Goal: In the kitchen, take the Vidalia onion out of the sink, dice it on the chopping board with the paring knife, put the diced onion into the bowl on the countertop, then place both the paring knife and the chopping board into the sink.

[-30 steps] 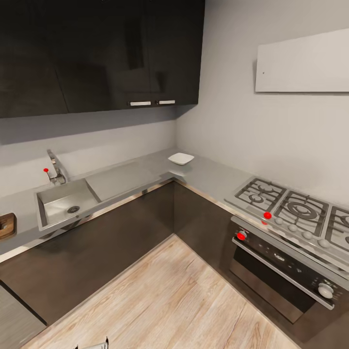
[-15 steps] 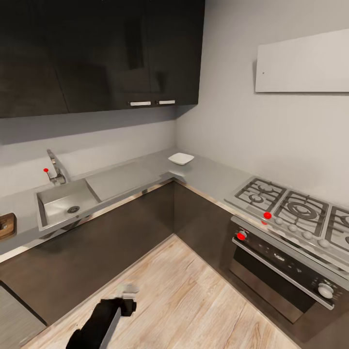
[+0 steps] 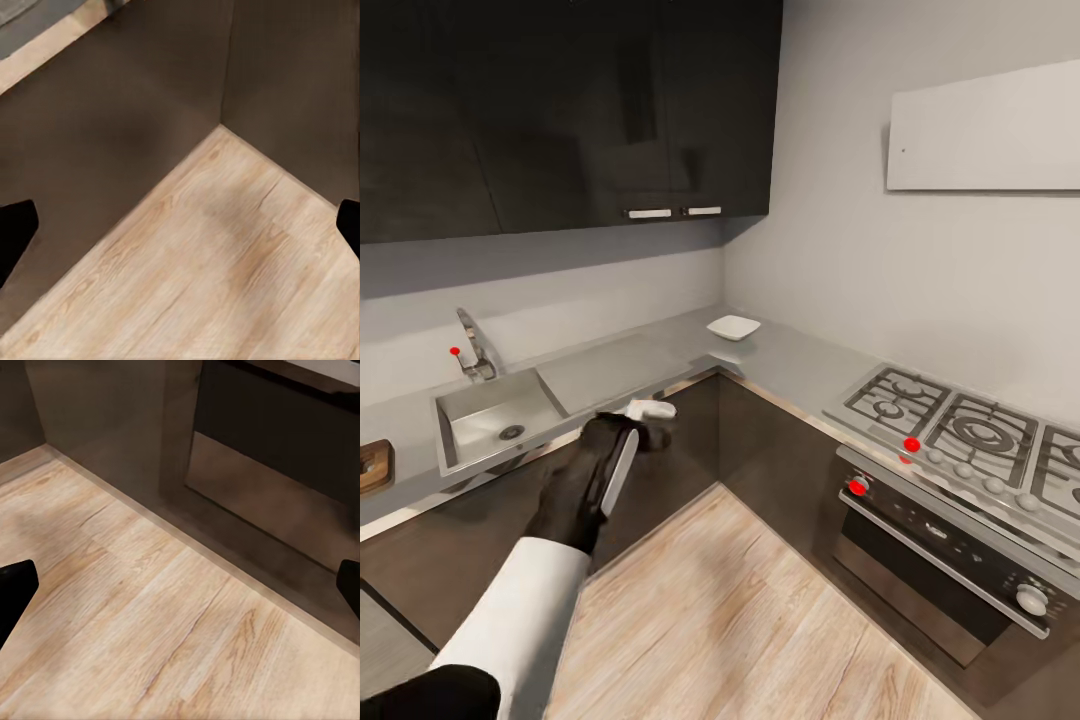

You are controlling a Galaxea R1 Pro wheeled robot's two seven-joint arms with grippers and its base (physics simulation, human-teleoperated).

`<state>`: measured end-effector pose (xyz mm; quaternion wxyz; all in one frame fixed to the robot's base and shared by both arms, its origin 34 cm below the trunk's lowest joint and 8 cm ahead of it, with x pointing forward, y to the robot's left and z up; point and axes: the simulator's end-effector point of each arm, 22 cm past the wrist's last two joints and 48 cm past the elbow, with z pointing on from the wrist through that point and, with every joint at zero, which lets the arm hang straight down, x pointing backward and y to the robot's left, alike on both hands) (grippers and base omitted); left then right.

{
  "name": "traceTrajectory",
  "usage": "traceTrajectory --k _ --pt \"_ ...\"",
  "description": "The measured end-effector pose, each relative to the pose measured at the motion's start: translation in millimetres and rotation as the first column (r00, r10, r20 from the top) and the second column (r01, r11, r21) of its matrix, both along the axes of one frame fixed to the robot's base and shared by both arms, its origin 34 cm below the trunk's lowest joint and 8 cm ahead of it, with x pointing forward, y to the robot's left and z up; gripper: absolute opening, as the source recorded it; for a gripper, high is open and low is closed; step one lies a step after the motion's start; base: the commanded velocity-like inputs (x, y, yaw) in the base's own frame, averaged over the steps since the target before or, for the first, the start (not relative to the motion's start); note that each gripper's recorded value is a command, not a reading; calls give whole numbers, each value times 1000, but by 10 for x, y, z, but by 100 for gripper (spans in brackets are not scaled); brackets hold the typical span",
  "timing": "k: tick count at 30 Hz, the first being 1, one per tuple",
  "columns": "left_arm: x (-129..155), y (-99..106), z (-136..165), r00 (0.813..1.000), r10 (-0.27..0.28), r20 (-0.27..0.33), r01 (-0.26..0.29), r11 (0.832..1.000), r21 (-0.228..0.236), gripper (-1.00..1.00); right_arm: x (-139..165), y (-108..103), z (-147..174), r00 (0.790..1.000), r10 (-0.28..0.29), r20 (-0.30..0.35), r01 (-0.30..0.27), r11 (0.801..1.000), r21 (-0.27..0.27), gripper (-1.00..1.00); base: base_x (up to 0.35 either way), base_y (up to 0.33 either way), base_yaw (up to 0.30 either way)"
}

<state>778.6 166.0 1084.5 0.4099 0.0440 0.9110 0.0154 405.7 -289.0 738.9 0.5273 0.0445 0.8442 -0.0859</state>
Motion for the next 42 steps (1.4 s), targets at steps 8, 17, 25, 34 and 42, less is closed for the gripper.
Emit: traceTrajectory --k 8,17,25,34,42 --pt "585 -17 1012 994 -5 113 3 1000 24 100 -3 -18 1 1000 -5 0 5 1000 -2 100 0 0 0" --pt "658 1 1292 986 -14 164 12 1000 13 100 -218 417 -286 989 10 -146 -2 999 54 100 0 0 0" --pt "669 118 1346 985 -1 173 0 1000 7 100 -1258 619 -877 859 42 -511 -5 997 73 100 0 0 0" --pt "751 -4 1732 975 -10 224 12 1000 -6 100 -2231 948 -967 771 75 -633 4 992 123 100 0 0 0" --pt "723 -337 1210 989 -117 93 120 992 -35 100 -2458 1031 -975 750 123 -650 -14 985 170 100 0 0 0"
